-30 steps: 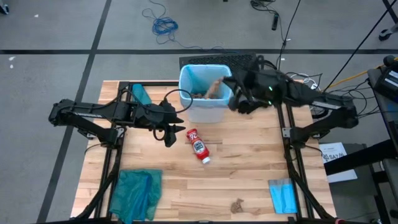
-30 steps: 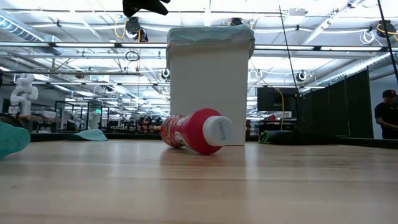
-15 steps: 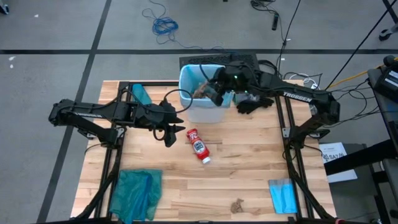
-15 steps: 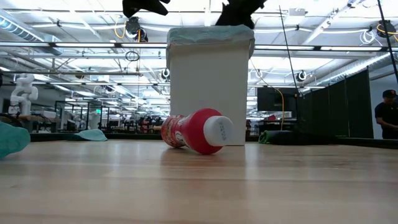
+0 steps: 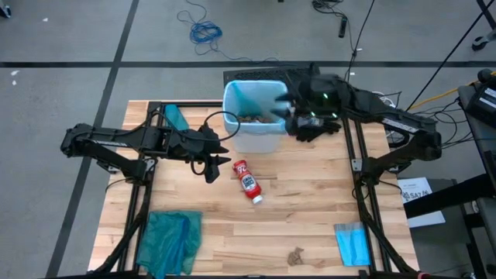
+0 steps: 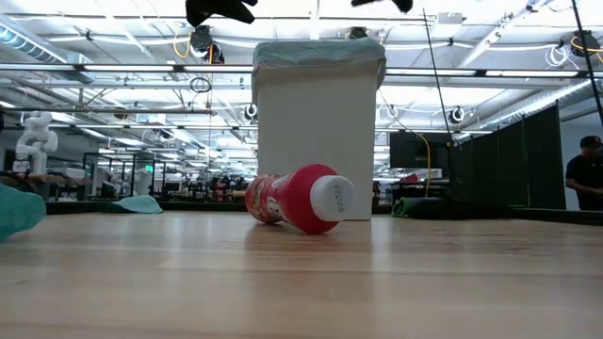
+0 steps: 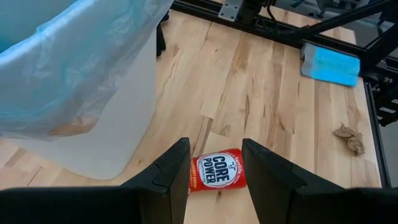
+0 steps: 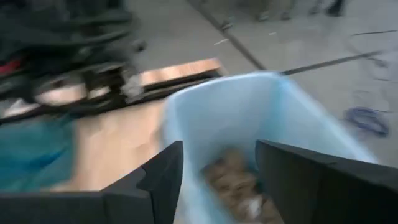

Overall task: Place trash/remove bag and relplace
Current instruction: Put the brown paper into the white trash bin

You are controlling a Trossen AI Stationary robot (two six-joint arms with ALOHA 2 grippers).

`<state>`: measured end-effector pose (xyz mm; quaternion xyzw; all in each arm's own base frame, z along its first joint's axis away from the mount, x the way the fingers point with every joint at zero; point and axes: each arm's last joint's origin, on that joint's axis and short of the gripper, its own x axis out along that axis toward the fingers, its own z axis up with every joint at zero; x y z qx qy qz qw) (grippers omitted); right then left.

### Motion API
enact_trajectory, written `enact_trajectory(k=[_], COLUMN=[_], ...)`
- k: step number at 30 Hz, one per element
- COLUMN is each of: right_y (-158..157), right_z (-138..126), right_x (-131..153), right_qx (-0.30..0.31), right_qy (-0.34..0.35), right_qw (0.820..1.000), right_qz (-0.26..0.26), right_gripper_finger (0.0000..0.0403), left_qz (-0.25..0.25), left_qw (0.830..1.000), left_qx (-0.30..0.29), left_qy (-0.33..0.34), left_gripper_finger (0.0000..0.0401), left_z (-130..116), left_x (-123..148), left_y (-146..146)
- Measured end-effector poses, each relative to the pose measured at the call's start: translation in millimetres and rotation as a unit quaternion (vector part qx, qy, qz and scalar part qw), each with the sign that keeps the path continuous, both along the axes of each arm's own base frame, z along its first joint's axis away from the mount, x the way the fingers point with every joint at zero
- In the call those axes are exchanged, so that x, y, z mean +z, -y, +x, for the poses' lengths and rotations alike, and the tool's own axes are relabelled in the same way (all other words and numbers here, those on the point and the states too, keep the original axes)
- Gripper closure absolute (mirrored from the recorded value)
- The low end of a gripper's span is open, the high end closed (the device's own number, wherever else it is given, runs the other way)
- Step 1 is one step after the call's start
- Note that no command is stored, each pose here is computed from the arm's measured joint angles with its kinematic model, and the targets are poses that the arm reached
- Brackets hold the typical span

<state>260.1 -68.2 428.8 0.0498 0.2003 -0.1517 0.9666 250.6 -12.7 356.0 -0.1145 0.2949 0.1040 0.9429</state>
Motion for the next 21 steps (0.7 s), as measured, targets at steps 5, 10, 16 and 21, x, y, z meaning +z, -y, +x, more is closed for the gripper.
enact_trajectory(k=[5, 10, 16, 21], right_y=[-47, -90, -121, -139], right_z=[-10, -14, -13, -13], right_x=[-2, -22, -58, -88], right_qx=[0.067, 0.085, 0.099, 0.106], right_qy=[-0.041, -0.113, -0.153, -0.168], right_qw=[0.997, 0.99, 0.982, 0.977], right_qz=[0.018, 0.016, 0.045, 0.071], right_gripper_finger=[0.0243, 0.0268, 0.0282, 0.0284], left_qz=[-0.001, -0.002, -0.002, -0.002], left_qw=[1.0, 1.0, 1.0, 1.0], left_qx=[0.001, 0.002, 0.002, 0.002], left_qy=[0.0, 0.001, 0.001, 0.001], left_gripper_finger=[0.026, 0.026, 0.026, 0.026], left_z=[0, 0, 0, 0], left_x=[0, 0, 0, 0], left_y=[0, 0, 0, 0])
